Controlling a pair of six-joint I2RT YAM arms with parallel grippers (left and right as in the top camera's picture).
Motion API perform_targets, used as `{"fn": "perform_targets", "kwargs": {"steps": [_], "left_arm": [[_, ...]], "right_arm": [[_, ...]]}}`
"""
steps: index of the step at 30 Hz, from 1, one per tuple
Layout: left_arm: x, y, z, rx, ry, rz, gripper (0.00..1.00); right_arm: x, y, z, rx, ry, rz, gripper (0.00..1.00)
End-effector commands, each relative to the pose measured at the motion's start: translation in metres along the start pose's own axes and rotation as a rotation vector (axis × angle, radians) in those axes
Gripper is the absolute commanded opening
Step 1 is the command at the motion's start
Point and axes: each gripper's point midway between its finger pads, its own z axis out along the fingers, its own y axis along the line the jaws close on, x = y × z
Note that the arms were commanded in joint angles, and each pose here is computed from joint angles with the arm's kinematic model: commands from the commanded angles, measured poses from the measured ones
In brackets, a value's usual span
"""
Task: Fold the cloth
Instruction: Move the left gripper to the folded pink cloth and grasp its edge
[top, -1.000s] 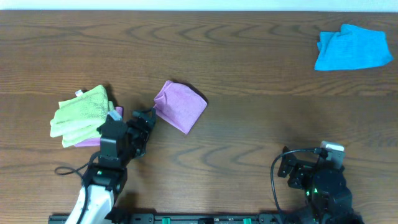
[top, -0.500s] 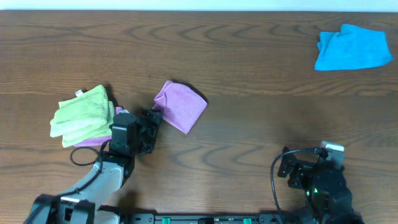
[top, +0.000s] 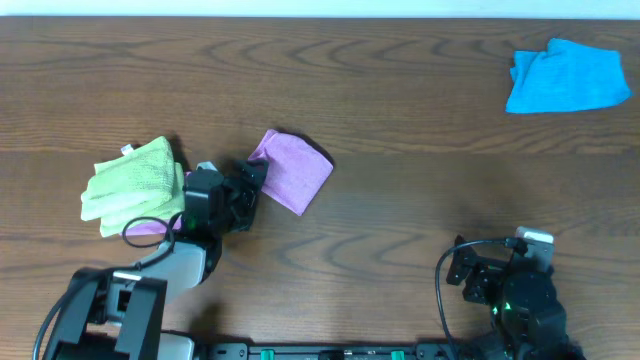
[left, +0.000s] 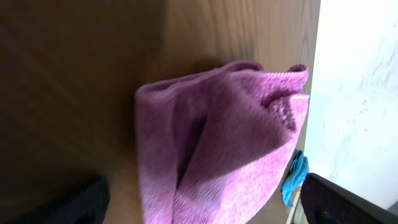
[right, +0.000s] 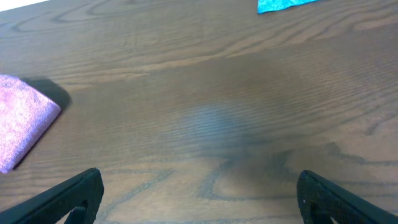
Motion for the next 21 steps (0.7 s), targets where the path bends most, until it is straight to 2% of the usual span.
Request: {"fn": "perform_targets", "kwargs": {"steps": [1, 12, 13, 21], "left_arm": [[0.0, 0.026, 0.01, -0.092, 0.006, 0.013, 1.0], [0.006, 0.03, 0.033, -0.141, 0.013, 0.043, 1.0], [0.007, 0.031, 0.033, -0.145, 0.01, 0.046, 0.94], [0.006, 0.033, 0.033, -0.157, -0.005, 0.05, 0.9]], "right_arm": [[-0.002, -0.004, -0.001, 0.02, -0.012, 0.023, 0.99], [-0.002, -0.004, -0.001, 0.02, -0.012, 0.023, 0.99], [-0.002, -0.004, -0.001, 0.02, -0.012, 0.023, 0.99], [-0.002, -0.004, -0.001, 0.02, -0.012, 0.023, 0.99]]}}
